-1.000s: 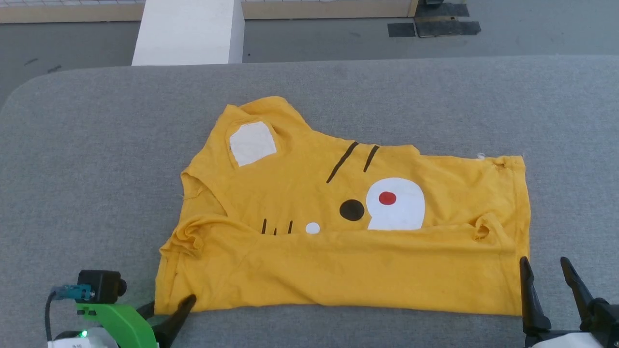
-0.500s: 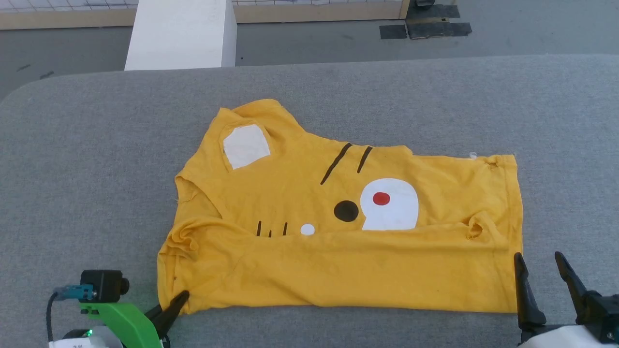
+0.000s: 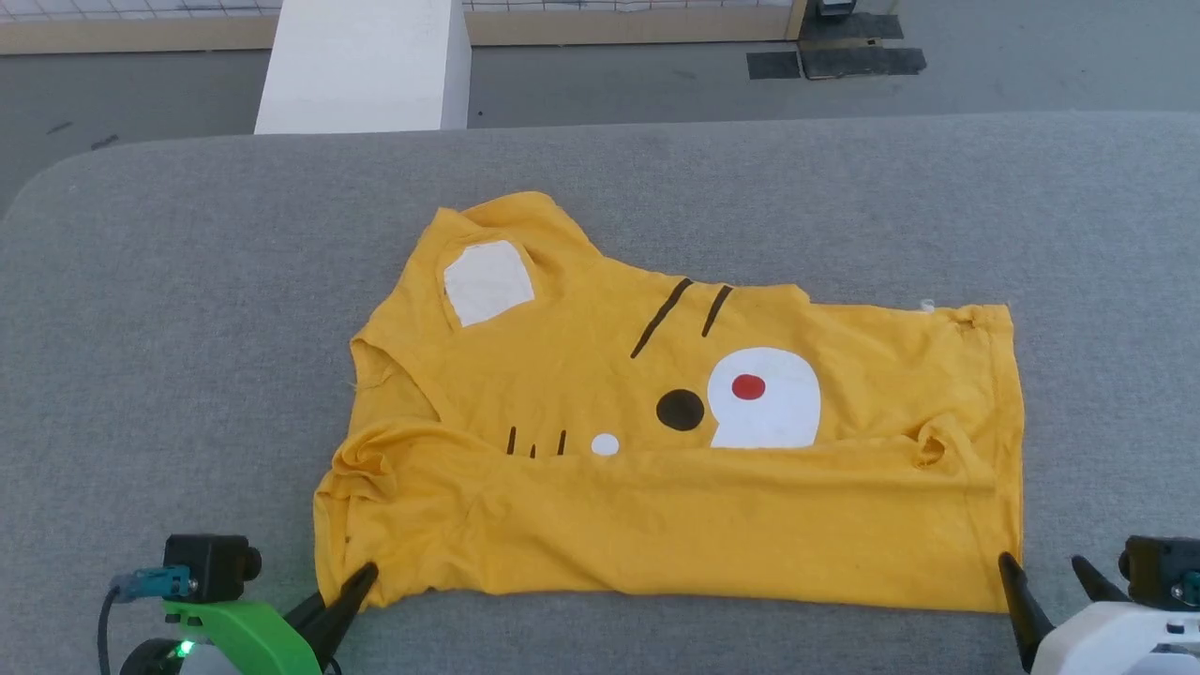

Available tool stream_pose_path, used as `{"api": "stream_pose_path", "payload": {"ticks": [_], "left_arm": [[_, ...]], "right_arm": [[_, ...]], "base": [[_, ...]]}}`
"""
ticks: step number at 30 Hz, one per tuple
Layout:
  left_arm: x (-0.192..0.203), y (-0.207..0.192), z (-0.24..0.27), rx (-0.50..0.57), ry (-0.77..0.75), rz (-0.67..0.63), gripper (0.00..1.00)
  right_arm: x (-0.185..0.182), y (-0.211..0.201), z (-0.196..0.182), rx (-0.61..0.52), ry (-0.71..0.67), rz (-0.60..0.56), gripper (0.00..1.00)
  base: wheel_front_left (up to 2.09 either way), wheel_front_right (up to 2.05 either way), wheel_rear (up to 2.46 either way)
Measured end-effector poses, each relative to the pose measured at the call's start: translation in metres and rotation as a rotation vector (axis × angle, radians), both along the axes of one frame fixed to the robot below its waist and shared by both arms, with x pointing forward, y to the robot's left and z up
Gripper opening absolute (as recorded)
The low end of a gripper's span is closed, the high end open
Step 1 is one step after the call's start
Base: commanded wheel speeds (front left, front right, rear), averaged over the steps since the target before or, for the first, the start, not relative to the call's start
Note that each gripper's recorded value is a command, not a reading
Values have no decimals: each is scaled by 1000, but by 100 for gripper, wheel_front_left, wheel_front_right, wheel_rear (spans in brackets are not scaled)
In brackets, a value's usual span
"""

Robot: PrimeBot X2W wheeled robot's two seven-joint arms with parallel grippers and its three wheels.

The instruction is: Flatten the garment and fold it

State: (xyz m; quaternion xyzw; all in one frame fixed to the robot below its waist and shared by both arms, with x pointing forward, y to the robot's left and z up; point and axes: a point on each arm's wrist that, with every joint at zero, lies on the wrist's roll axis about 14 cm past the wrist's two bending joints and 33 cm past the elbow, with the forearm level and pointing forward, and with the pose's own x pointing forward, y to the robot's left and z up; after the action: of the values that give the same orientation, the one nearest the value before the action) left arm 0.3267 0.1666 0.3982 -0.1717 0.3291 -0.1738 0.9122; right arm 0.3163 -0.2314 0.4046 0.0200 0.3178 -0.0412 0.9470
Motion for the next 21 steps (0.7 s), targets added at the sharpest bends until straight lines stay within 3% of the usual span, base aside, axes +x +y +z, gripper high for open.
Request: {"api": "stream_pose_path", "payload": {"ticks": [12, 13, 16, 21], "left_arm": [[0, 5, -3, 13, 14, 8, 0], [0, 6, -4, 15, 16, 8, 0], [0, 6, -5, 16, 18, 10, 0], [0, 9, -5, 10, 25, 22, 0]], "right_arm": [[-5, 9, -35, 97, 117, -16, 100], [-2, 11, -37, 105, 120, -13, 84], [6, 12, -38, 109, 110, -12, 0], [13, 13, -36, 113, 96, -12, 0]], "base": [[0, 0, 0], [0, 0, 0], [0, 0, 0], [0, 0, 0]]}}
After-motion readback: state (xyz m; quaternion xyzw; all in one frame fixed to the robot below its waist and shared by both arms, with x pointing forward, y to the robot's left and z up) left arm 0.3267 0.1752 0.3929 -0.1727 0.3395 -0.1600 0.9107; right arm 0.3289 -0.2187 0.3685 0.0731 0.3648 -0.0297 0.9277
